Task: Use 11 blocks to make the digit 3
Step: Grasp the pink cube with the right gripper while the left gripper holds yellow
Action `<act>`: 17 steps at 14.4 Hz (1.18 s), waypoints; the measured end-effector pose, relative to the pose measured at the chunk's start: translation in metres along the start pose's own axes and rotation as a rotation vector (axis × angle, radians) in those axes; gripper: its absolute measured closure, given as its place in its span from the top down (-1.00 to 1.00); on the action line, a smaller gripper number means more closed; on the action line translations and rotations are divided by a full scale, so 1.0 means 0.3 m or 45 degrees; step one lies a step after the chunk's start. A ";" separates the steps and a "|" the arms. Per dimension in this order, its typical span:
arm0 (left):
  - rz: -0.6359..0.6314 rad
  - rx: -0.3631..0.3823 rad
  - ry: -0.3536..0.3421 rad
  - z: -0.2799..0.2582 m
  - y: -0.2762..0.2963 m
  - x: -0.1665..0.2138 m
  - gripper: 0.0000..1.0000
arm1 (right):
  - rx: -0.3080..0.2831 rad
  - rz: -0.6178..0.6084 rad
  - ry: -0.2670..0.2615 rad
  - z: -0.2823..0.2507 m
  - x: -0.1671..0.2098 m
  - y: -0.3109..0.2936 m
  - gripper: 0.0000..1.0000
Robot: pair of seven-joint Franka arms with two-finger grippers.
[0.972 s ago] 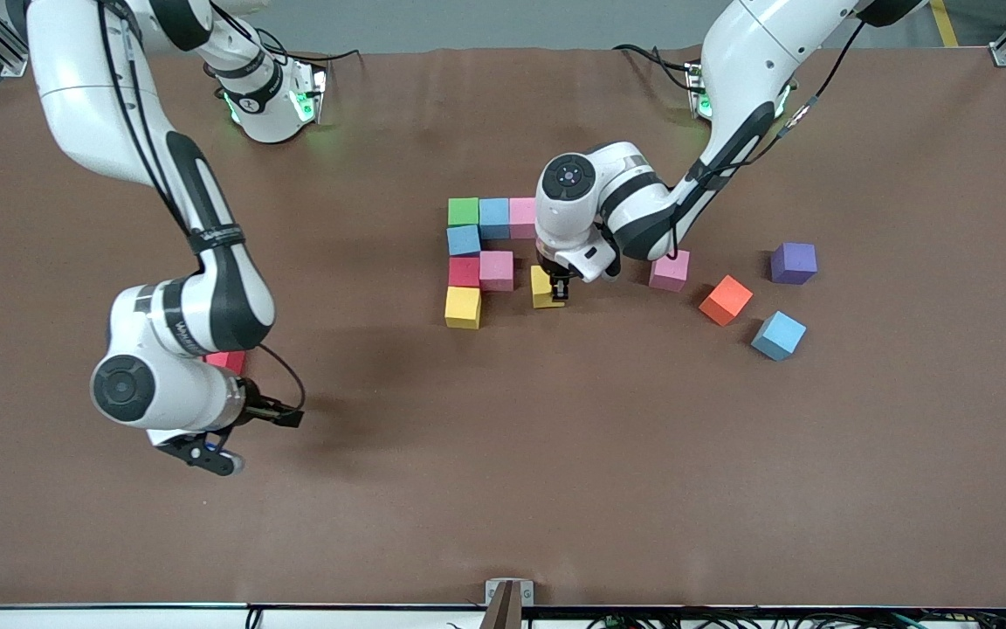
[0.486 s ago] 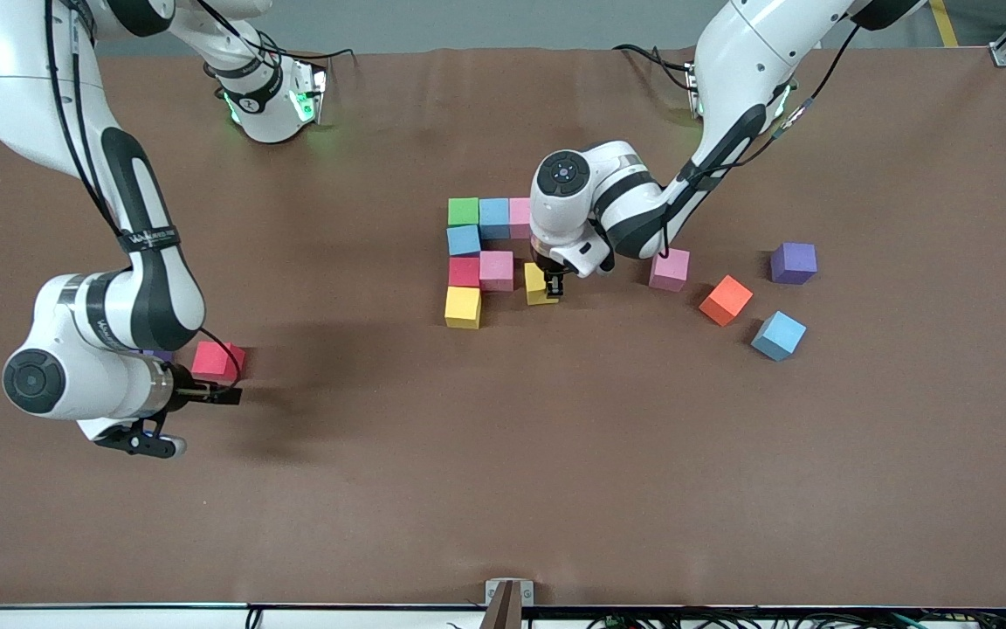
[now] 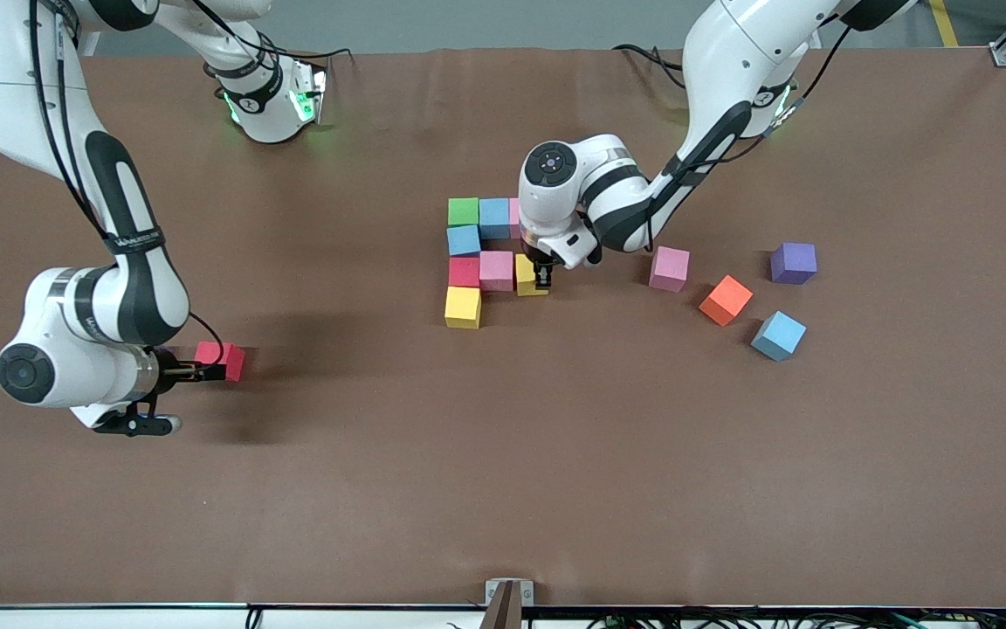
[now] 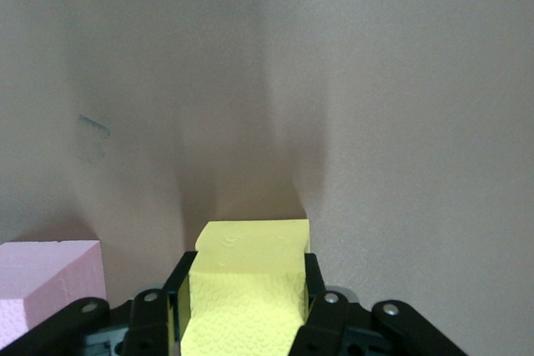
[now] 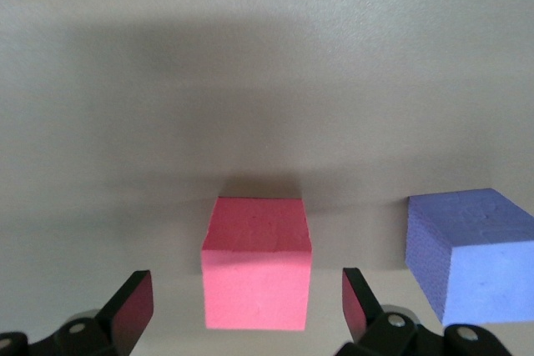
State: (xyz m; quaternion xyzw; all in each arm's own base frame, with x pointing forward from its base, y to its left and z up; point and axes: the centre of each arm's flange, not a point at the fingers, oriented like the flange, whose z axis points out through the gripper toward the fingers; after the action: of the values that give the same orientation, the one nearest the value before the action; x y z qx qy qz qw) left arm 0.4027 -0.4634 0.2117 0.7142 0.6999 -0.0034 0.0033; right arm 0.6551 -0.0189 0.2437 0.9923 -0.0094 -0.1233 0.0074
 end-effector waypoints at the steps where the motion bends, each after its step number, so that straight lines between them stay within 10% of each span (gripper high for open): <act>1: 0.000 0.000 -0.001 0.000 0.000 -0.001 0.06 | -0.009 -0.030 -0.001 0.026 -0.006 -0.013 1.00; 17: 0.006 0.001 -0.022 0.002 0.004 -0.040 0.06 | -0.016 -0.163 0.029 0.162 -0.042 -0.016 0.86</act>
State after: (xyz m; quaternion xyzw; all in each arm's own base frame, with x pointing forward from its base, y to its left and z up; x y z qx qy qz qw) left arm 0.4037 -0.4754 0.2112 0.7159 0.6981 -0.0097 0.0089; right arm 0.6309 -0.0146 0.1997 0.9922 0.0548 -0.1121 0.0060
